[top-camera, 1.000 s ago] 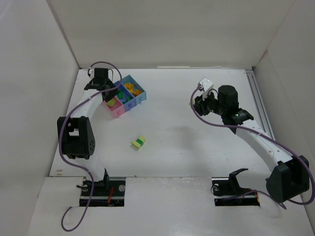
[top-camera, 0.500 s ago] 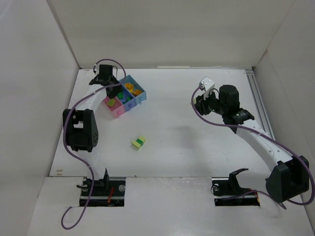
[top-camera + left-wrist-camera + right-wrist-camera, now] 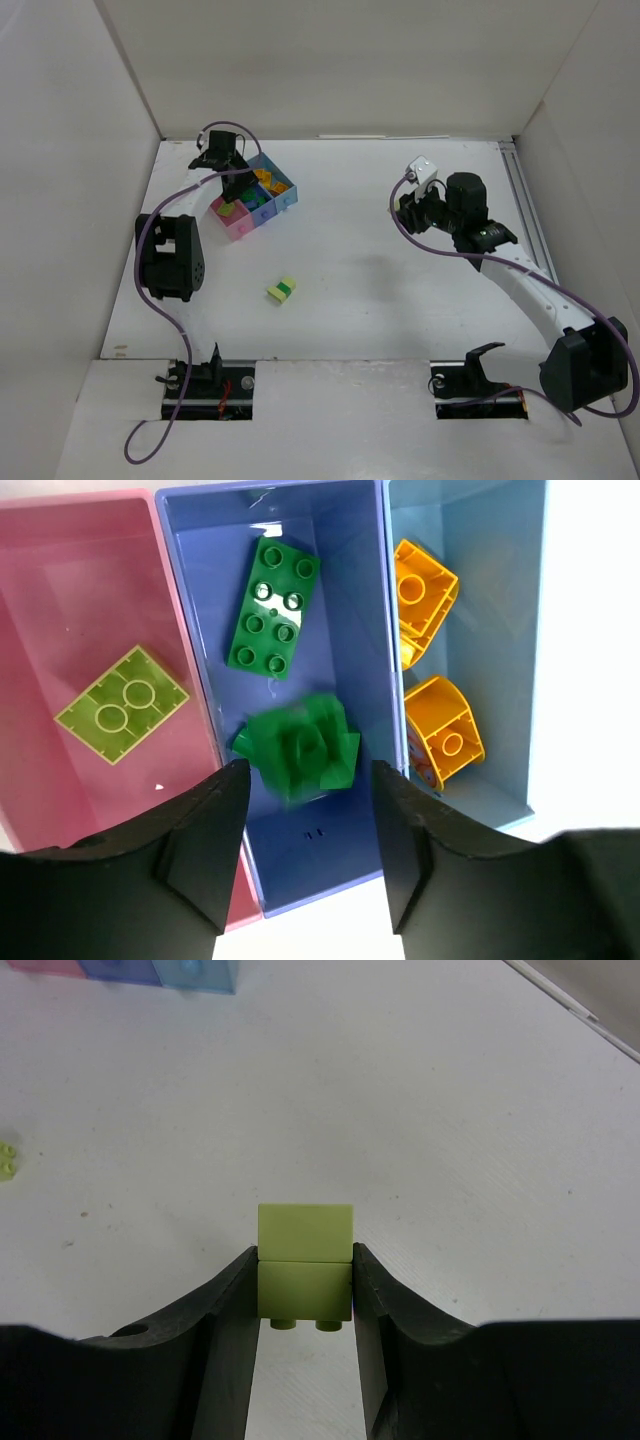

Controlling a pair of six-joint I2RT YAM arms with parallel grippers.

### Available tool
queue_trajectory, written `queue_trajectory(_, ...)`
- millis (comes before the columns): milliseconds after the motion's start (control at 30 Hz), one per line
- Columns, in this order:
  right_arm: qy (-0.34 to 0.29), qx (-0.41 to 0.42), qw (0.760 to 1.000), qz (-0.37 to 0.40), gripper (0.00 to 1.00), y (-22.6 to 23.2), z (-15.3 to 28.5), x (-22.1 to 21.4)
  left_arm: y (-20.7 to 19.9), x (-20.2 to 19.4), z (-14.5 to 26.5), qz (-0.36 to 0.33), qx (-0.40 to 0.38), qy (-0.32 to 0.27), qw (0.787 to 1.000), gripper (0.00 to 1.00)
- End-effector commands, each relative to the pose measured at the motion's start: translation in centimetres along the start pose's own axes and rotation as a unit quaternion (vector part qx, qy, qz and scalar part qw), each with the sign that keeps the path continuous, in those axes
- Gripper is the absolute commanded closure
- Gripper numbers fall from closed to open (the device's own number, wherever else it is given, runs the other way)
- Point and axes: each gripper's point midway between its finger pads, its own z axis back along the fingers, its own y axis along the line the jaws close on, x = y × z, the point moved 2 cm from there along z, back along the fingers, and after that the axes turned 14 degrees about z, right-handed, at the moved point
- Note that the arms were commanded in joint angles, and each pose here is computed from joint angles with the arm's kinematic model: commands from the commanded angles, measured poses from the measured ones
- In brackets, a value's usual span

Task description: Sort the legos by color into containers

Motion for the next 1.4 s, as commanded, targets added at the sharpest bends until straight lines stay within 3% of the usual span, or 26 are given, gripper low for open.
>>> queue_trajectory(0, -0.016, -0.014, 1.0, 0.005, 1.0, -0.6, -0.2, 0.5, -1.5, 1.6, 2.4, -0.004, -0.026, -0.027, 0.999, 0.48)
queue_trajectory(267, -0.024, -0.018, 1.0, 0.008, 1.0, -0.7, 0.3, 1.0, -1.6, 1.5, 2.4, -0.004, -0.029, -0.023, 0.999, 0.47)
queue_trajectory(367, -0.024, -0.018, 1.0, 0.008, 1.0, -0.7, 0.3, 1.0, -2.0, 1.7, 3.2, -0.004, -0.04, -0.025, 0.999, 0.42)
queue_trajectory(600, -0.037, -0.012, 0.999, 0.016, 1.0, -0.5, 0.7, 1.6, -3.1, 1.9, 6.8, -0.02, -0.084, -0.039, 0.995, 0.27)
queue_trajectory(733, -0.055, 0.013, 0.998, 0.023, 1.0, 0.4, 1.0, 2.2, -5.1, 0.0, 10.8, -0.067, -0.152, -0.024, 0.986, 0.13)
queue_trajectory(833, -0.091, 0.062, 0.992, 0.056, 1.0, 2.4, 1.1, 3.7, -6.8, -3.7, 14.1, -0.118, -0.223, 0.012, 0.967, 0.03)
queue_trajectory(900, -0.118, 0.116, 0.983, 0.08, 1.0, 5.2, 1.1, 4.9, -7.6, -7.6, 16.7, -0.152, -0.288, 0.066, 0.943, 0.0)
queue_trajectory(967, -0.138, 0.134, 0.975, 0.111, 1.0, 6.7, 1.2, 6.0, -8.9, -9.9, 18.8, -0.174, -0.357, 0.097, 0.913, 0.0)
queue_trajectory(1033, -0.163, 0.169, 0.962, 0.136, 1.0, 8.8, 1.4, 7.3, -9.4, -13.9, 21.6, -0.206, -0.425, 0.155, 0.868, 0.0)
queue_trajectory(1167, -0.213, 0.234, 0.933, 0.171, 1.0, 11.8, 2.7, 9.0, -9.9, -19.0, 24.4, -0.246, -0.468, 0.209, 0.823, 0.0)
queue_trajectory(1367, -0.24, 0.242, 0.92, 0.195, 1.0, 12.8, 3.8, 10.3, -9.4, -22.0, 26.1, -0.268, -0.489, 0.249, 0.792, 0.0)
